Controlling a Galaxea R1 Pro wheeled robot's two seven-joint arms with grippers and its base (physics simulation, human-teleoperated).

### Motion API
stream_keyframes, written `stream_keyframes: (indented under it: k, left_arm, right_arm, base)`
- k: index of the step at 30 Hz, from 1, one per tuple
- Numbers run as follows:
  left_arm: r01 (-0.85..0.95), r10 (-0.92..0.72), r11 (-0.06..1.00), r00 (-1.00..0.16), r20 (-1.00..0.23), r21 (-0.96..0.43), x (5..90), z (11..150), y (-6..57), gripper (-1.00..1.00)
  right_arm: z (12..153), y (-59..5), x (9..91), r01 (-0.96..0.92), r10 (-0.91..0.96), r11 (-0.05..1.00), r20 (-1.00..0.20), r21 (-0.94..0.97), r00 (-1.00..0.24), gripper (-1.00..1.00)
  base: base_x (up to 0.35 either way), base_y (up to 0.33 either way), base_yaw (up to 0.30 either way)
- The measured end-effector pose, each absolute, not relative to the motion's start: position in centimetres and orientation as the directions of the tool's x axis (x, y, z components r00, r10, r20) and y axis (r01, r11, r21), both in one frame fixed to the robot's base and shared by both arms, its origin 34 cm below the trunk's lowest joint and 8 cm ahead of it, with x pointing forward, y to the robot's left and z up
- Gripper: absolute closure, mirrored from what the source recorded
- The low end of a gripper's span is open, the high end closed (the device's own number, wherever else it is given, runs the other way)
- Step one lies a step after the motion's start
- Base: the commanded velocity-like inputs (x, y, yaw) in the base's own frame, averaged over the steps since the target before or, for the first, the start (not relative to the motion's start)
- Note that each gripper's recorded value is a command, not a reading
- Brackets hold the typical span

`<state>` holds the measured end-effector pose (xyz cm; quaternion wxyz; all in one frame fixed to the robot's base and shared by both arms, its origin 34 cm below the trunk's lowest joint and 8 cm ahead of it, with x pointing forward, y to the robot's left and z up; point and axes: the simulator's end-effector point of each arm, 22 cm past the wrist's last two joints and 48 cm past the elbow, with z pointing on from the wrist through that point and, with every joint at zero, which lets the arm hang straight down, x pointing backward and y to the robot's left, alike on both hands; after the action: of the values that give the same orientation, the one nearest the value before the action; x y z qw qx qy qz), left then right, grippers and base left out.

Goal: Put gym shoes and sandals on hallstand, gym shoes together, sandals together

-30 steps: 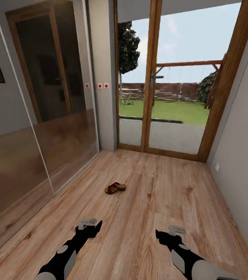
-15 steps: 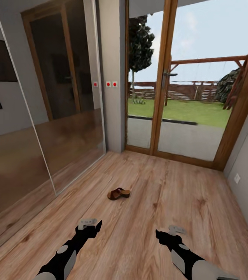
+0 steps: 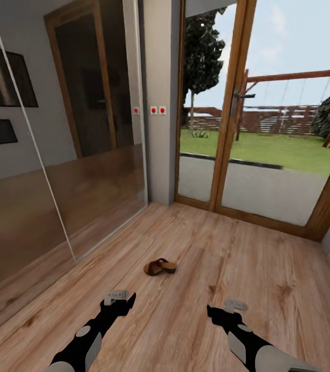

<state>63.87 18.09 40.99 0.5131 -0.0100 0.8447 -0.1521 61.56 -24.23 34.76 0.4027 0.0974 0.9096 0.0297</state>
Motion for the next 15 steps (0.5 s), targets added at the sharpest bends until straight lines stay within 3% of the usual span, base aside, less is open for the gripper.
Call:
stream_keyframes:
  k: [15]
  left_arm:
    - [0.139,-0.173,0.953,-0.474,-0.863,-0.267,63.85,40.96,18.08,-1.00]
  right_arm:
    - [34.74,-24.23,61.55,0.154,0.202,0.979,-0.727,0.133,-0.657,-1.00]
  base:
    - [0.272,-0.224,0.009]
